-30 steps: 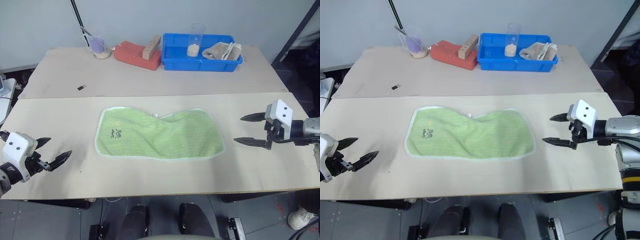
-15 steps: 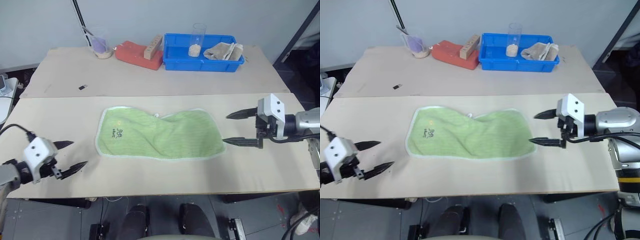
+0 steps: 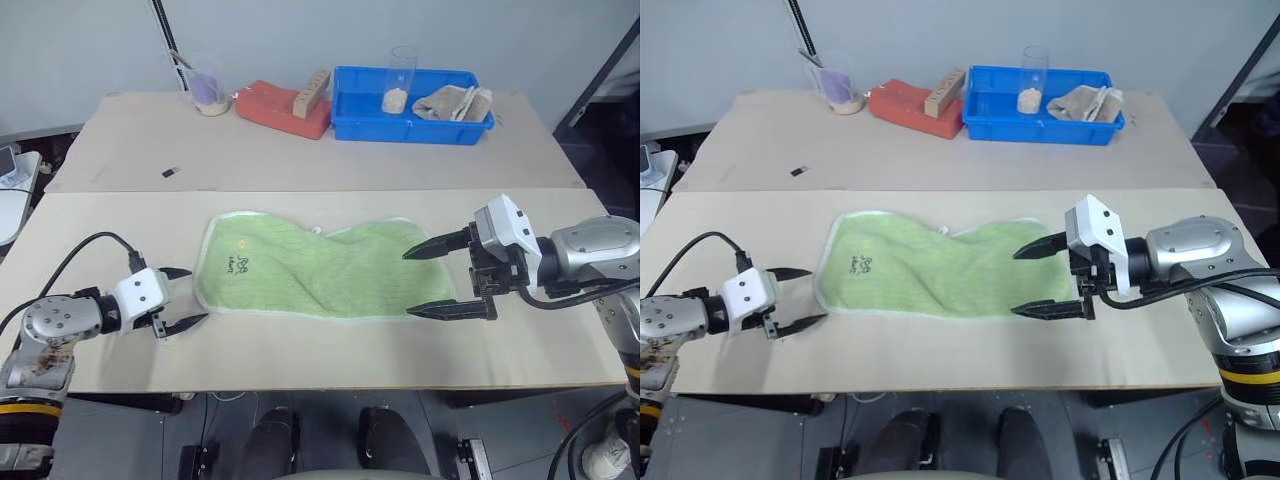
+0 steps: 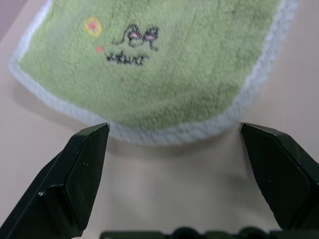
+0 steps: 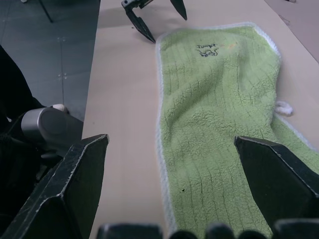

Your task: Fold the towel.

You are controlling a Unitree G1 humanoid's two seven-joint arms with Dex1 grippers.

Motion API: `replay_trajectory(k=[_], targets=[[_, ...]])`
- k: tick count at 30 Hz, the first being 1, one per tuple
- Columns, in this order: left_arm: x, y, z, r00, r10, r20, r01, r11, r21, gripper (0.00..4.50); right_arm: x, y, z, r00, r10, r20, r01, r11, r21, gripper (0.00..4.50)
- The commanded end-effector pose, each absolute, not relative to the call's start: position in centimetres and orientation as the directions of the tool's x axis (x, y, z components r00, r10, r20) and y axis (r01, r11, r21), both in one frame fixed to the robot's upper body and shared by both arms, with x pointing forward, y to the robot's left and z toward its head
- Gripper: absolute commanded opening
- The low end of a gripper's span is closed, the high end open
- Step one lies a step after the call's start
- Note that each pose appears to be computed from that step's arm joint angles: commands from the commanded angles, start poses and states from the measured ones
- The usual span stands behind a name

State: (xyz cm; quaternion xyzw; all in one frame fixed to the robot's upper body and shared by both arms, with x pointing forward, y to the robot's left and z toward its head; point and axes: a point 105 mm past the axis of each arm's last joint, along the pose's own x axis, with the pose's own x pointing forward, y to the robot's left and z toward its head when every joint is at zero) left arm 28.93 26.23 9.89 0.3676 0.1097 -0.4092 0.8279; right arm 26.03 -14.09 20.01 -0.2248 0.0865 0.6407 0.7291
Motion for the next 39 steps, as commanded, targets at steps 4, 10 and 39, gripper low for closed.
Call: replay_trajectory(k=[4, 10, 39], targets=[[29.5, 25.1, 9.4, 0.632, -0.621, -0.464, 0.758, 0.369, 0.538, 2.39, 26.1, -14.8, 20.5, 0.216, 0.883, -0.418, -0.959, 0.112, -0.259, 4.5], [29.3, 25.0, 9.8, 0.63, -0.638, -0.443, 0.758, 0.38, 0.53, 0.02, 27.3, -16.3, 19.1, 0.3, 0.818, -0.491, -0.936, 0.152, -0.318, 4.5], [28.8, 26.7, 10.1, 0.677, -0.607, -0.416, 0.73, 0.482, 0.485, 0.0, 32.3, -21.7, 10.0, 0.285, 0.559, -0.779, -0.946, 0.033, -0.323, 0.26]])
